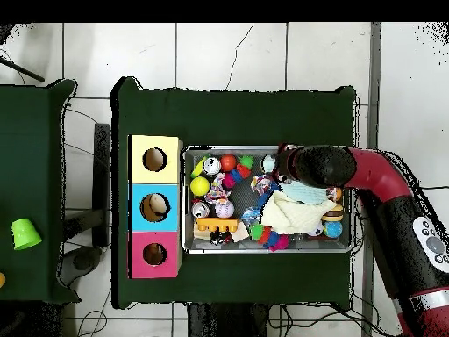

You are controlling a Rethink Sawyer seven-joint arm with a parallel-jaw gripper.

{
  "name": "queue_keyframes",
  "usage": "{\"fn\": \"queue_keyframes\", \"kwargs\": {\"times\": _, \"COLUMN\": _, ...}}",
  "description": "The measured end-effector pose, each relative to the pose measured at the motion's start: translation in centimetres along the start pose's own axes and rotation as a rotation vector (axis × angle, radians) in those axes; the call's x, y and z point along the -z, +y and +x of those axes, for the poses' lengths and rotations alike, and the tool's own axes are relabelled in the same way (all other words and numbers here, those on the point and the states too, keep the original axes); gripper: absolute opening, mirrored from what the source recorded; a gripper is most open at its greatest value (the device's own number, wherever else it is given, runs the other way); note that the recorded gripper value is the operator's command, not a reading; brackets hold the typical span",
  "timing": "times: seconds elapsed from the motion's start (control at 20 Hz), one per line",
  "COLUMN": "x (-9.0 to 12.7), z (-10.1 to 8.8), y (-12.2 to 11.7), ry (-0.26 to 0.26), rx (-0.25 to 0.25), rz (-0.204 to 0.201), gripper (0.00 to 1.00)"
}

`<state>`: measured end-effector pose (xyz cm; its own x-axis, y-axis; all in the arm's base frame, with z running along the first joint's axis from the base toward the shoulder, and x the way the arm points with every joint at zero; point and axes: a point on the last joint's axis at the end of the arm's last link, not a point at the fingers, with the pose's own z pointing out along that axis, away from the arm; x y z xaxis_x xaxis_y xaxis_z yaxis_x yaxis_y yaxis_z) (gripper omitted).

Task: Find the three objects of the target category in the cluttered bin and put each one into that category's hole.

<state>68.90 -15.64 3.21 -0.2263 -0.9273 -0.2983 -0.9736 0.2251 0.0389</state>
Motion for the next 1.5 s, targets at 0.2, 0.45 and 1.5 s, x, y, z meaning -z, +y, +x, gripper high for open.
{"fn": "queue_keyframes", "kwargs": {"times": 0.2, "x": -1.4, "z": -0.5, "y": -0.3, "ry": -0.016, "rx": -0.005, "rz": -0.007, "gripper": 1.00}}
{"fn": "queue_keyframes", "kwargs": {"times": 0.45, "x": -4.6, "z": -0.1, "y": -0.1, "ry": -0.057, "rx": -0.038, "rz": -0.033, "gripper": 1.00}}
{"fn": "queue_keyframes", "kwargs": {"times": 1.5, "x": -11.6, "z": 1.4, "y": 1.8, "ry": -0.230, "rx": -0.097, "rz": -0.103, "gripper": 1.00}}
